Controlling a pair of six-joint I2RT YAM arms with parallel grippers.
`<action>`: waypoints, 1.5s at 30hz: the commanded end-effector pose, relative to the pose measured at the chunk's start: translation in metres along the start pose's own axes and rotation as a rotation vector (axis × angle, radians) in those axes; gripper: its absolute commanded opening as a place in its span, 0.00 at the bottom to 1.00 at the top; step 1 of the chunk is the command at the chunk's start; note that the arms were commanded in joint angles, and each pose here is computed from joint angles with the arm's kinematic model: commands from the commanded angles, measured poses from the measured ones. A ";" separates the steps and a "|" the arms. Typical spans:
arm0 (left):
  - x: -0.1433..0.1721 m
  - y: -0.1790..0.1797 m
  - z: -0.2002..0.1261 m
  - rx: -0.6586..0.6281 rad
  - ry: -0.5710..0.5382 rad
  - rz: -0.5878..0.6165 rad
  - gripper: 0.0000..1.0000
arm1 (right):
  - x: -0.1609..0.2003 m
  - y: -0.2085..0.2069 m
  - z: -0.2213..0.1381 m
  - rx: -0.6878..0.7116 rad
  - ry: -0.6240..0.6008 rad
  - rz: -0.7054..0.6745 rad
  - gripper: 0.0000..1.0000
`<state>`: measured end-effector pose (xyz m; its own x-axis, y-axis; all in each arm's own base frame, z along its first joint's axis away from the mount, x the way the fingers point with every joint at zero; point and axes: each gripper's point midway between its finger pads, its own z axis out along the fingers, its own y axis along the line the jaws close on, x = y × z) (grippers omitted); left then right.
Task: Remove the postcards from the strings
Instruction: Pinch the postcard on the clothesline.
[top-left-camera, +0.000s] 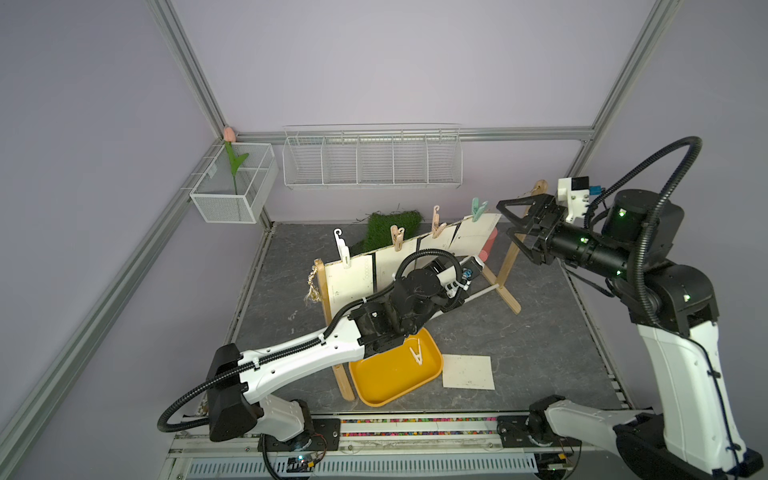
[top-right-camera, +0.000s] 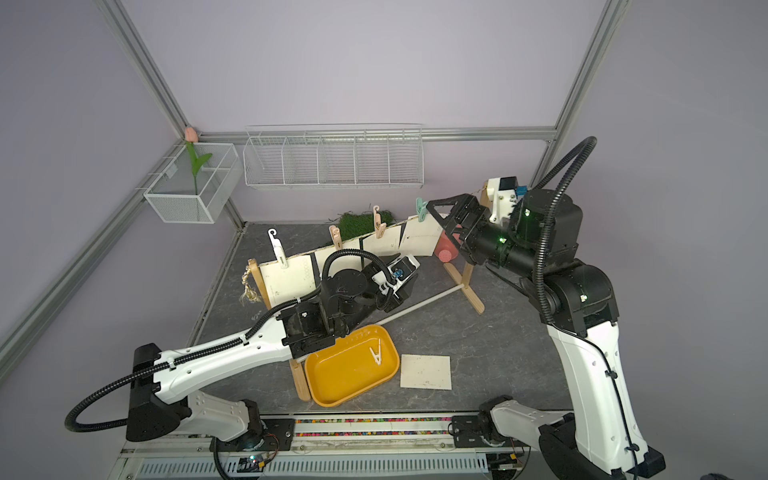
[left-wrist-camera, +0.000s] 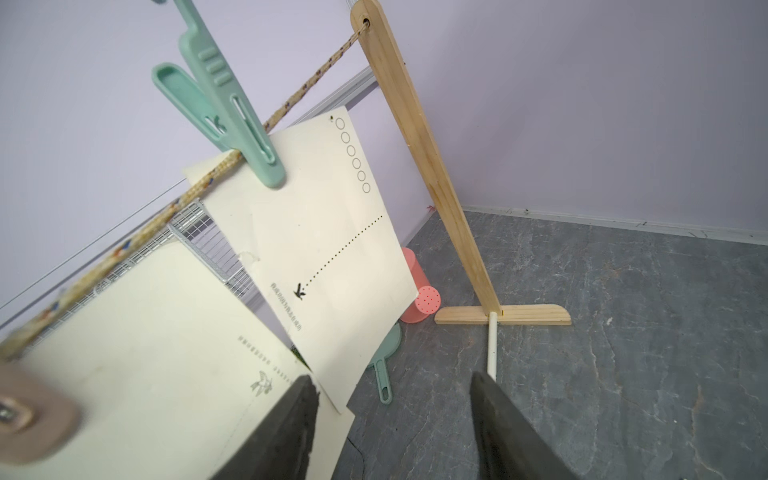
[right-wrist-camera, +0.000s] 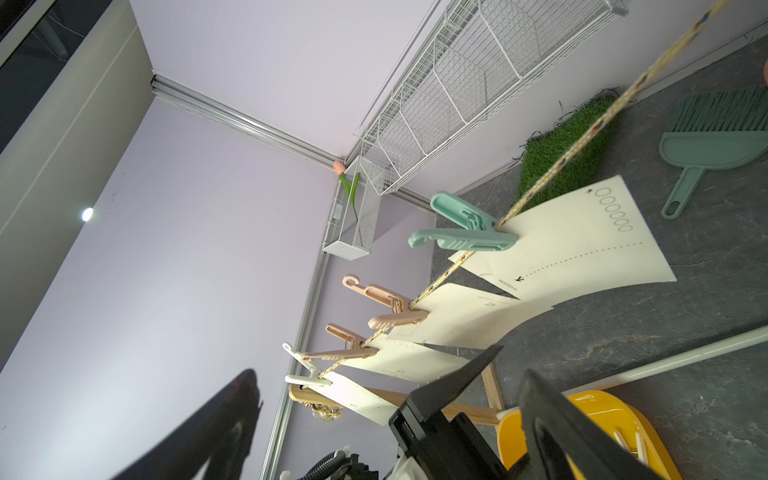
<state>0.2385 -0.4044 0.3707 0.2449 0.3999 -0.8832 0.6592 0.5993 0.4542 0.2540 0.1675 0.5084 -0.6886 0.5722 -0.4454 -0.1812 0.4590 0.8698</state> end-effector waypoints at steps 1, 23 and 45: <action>-0.003 0.013 0.008 -0.043 -0.004 -0.004 0.64 | 0.000 0.002 -0.005 -0.016 -0.009 0.002 0.97; 0.019 0.022 0.052 -0.052 0.060 -0.067 0.69 | 0.003 0.005 -0.016 -0.047 -0.041 -0.088 0.95; 0.013 0.044 0.039 -0.040 -0.021 -0.161 0.54 | 0.003 -0.002 -0.022 -0.022 -0.065 -0.106 0.94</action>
<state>0.3014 -0.4091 0.3505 0.1476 0.3752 -0.9151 0.6415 0.6679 0.3773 0.2372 0.1571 0.5067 -0.6464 0.5573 -0.5212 -0.2438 0.4964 0.8332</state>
